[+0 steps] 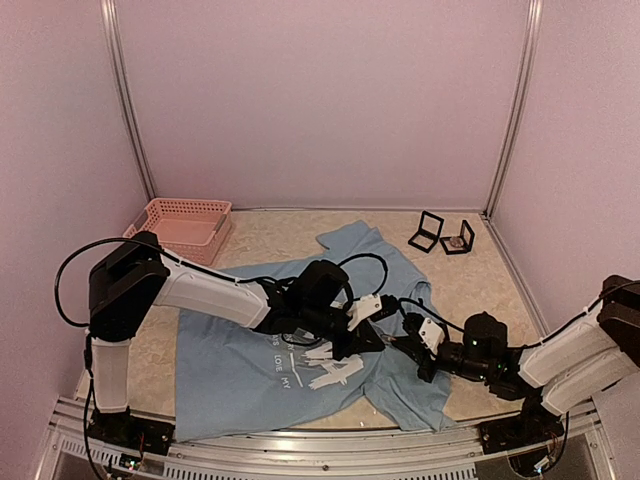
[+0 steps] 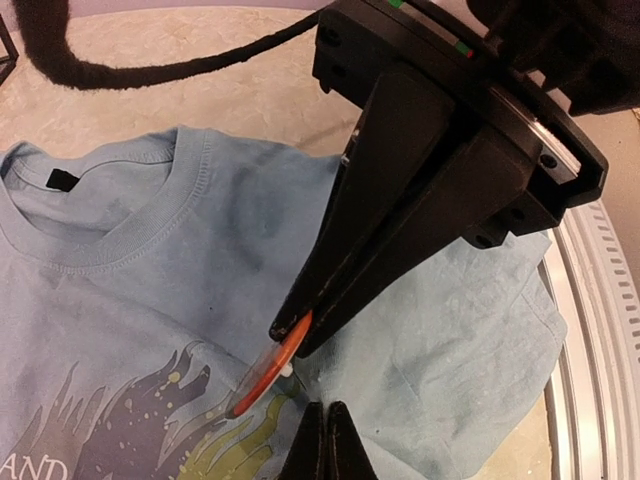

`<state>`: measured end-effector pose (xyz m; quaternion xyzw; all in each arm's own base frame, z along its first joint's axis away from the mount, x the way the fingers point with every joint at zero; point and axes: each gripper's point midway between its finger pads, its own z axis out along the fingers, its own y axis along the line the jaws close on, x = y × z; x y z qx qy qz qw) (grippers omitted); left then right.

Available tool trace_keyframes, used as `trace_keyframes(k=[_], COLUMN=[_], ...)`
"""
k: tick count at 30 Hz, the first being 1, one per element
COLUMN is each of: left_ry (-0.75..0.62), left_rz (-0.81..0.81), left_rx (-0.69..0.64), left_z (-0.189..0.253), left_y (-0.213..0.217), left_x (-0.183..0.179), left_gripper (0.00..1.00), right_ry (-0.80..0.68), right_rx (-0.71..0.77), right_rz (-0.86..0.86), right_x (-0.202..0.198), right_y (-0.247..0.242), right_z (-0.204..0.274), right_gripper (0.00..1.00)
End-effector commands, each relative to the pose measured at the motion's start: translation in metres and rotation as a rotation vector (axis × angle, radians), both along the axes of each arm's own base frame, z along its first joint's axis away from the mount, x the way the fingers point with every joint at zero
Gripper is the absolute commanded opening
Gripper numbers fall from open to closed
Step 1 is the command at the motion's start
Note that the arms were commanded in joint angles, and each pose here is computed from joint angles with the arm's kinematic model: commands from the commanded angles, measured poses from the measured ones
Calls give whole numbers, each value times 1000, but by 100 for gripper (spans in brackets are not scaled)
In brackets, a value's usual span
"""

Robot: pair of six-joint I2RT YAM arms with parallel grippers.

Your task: Pin the brooch onto the clothing

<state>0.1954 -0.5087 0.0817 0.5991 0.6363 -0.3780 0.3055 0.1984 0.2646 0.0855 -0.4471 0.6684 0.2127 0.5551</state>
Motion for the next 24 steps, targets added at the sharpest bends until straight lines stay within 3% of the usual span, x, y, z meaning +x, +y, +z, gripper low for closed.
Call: trace_keyframes(k=[1, 17, 24], left_ry=[-15, -19, -22], left_rz=[-5, 3, 3], left_rx=[-55, -57, -55], left_z=[24, 25, 26], left_y=[0, -1, 1], left_x=[2, 4, 5], left_gripper=[0, 0, 0], right_ry=[-36, -31, -16], right_rx=[-16, -17, -29], right_rz=[-3, 131, 87], right_x=[-2, -30, -23], right_y=[1, 6, 4], right_z=[2, 2, 1], right_gripper=[0, 0, 0])
